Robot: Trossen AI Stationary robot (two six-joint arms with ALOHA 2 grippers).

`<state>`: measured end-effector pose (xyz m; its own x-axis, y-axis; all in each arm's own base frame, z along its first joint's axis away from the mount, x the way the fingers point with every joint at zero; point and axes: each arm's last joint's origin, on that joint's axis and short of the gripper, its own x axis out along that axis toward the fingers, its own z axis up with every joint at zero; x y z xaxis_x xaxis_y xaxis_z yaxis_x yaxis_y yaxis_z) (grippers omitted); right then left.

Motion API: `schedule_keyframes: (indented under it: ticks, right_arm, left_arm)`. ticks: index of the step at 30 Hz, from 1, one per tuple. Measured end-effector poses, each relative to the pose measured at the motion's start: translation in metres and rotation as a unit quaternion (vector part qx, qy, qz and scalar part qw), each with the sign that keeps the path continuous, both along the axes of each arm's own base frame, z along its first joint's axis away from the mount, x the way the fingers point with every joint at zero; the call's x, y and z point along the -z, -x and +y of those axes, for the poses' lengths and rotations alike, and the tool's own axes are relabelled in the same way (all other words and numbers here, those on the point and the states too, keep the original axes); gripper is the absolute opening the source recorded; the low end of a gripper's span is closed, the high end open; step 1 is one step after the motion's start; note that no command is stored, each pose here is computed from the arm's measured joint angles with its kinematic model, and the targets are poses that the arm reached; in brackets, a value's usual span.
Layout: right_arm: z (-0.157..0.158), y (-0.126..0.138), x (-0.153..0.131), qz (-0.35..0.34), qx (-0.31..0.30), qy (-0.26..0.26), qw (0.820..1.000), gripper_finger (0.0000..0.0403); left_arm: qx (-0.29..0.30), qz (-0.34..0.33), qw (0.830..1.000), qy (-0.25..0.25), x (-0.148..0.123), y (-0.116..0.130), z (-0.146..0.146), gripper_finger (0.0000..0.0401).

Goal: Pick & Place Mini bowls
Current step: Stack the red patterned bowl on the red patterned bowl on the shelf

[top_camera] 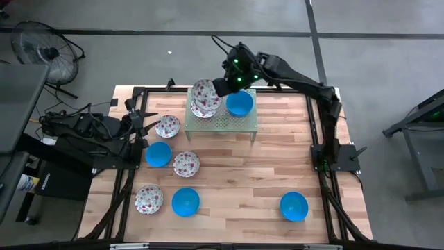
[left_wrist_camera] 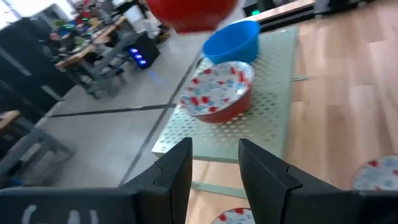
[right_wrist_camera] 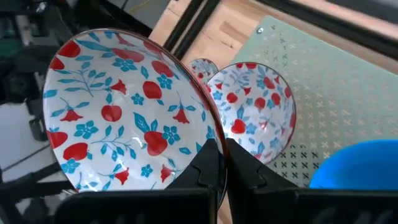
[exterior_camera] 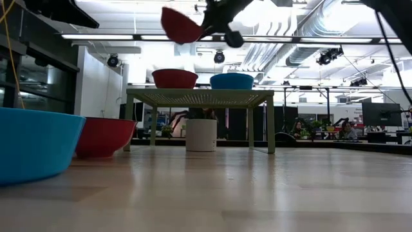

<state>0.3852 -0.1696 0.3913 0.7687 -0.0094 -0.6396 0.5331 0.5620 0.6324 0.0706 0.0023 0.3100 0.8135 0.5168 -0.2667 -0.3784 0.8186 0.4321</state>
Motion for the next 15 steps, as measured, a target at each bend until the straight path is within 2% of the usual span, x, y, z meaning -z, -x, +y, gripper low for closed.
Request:
schedule_keyframes:
  ticks: [7, 15]
  right_arm:
    - [-0.016, -0.024, 0.030, 0.022, 0.017, -0.033, 0.999, 0.0000]
    - [-0.019, -0.028, 0.040, 0.044, 0.037, -0.036, 0.998, 0.0000]
  left_arm:
    - [-0.031, 0.008, 0.999, -0.032, -0.001, 0.001, 0.002, 0.0127]
    - [-0.030, 0.009, 0.999, -0.034, -0.001, 0.001, 0.002, 0.0127]
